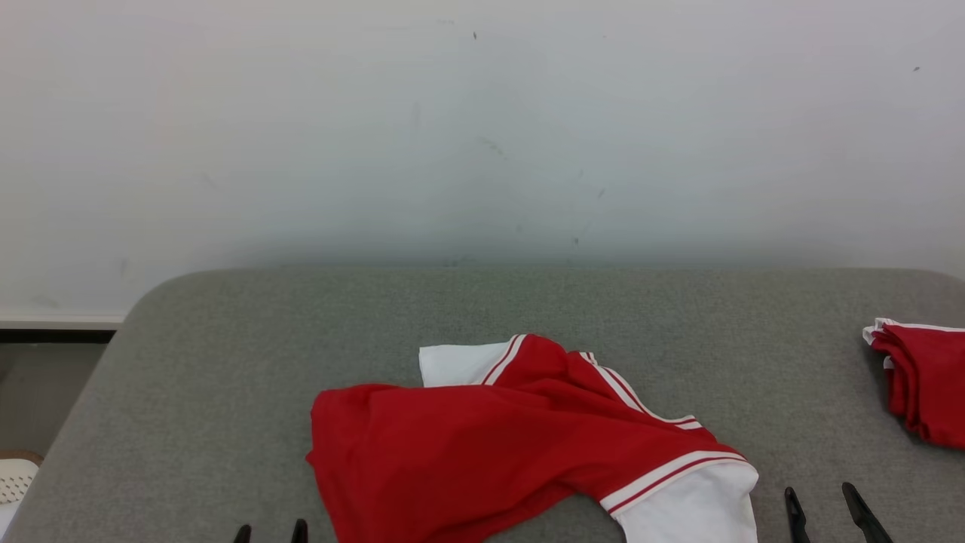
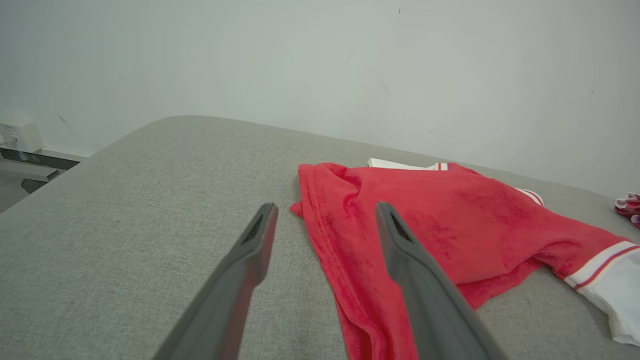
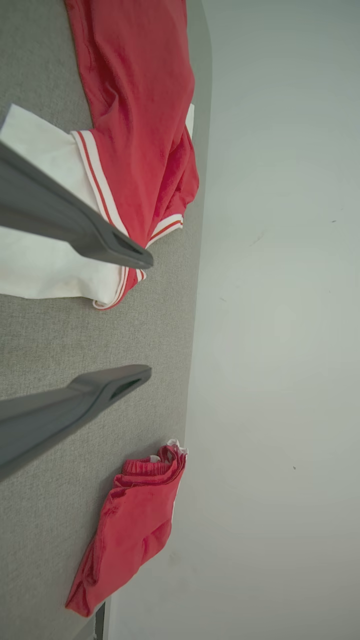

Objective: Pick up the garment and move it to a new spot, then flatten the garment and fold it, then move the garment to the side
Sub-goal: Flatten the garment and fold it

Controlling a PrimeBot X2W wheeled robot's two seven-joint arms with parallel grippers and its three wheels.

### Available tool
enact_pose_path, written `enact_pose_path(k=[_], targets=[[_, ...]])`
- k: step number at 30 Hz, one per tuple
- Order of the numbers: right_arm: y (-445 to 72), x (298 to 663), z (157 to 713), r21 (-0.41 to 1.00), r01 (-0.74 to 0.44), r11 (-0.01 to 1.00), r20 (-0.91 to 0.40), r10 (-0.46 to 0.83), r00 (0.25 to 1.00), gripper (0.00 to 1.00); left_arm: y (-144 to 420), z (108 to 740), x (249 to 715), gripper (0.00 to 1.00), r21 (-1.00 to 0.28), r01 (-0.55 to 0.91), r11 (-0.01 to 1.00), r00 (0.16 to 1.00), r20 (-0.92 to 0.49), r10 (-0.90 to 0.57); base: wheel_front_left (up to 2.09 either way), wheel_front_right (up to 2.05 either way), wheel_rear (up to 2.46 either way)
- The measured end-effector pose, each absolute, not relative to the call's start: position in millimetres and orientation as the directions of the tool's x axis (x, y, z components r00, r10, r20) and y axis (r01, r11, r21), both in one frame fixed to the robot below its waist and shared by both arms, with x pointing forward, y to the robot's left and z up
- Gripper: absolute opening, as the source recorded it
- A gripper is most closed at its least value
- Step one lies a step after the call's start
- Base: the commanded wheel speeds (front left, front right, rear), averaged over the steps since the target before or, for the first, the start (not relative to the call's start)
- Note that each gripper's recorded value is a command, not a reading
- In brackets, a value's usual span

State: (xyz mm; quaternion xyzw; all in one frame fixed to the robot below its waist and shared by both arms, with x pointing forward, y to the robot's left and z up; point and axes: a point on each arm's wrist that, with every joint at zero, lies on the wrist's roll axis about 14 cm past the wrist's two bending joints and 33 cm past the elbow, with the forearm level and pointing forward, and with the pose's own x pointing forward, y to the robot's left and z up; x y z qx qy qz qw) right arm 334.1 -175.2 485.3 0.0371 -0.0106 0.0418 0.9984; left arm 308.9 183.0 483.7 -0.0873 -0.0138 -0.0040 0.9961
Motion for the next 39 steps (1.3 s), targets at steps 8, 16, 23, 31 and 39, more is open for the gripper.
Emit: enact_pose_path(k=[8,16,23,31,39], targets=[[-176.2,334.7,487.7,0.079,-0.080,0.994,0.033,0.078,0.996,1.00,174.9,479.4,309.9,1.00,-0.180,0.036,0.983,0.999,0.015,-0.034,0.00,0.00,0.00],[-173.4,339.3,480.2,0.095,-0.111,0.989,-0.008,0.112,0.994,1.00,143.1,448.5,305.4,1.00,-0.181,0.133,0.974,0.980,-0.121,-0.156,0.00,0.00,0.00],[-152.5,333.0,430.7,0.126,-0.178,0.976,-0.268,0.207,0.941,1.00,137.9,412.5,299.4,1.00,-0.209,0.133,0.969,0.931,-0.308,-0.195,0.00,0.00,0.00],[-147.4,324.6,391.0,0.147,-0.180,0.973,-0.448,0.228,0.864,1.00,143.2,384.7,297.4,1.00,-0.208,0.091,0.974,0.882,-0.437,-0.176,0.00,0.00,0.00],[-140.0,334.8,378.6,0.154,-0.197,0.968,-0.492,0.248,0.835,1.00,141.9,372.7,306.0,1.00,-0.221,0.087,0.971,0.858,-0.478,-0.185,0.00,0.00,0.00]])
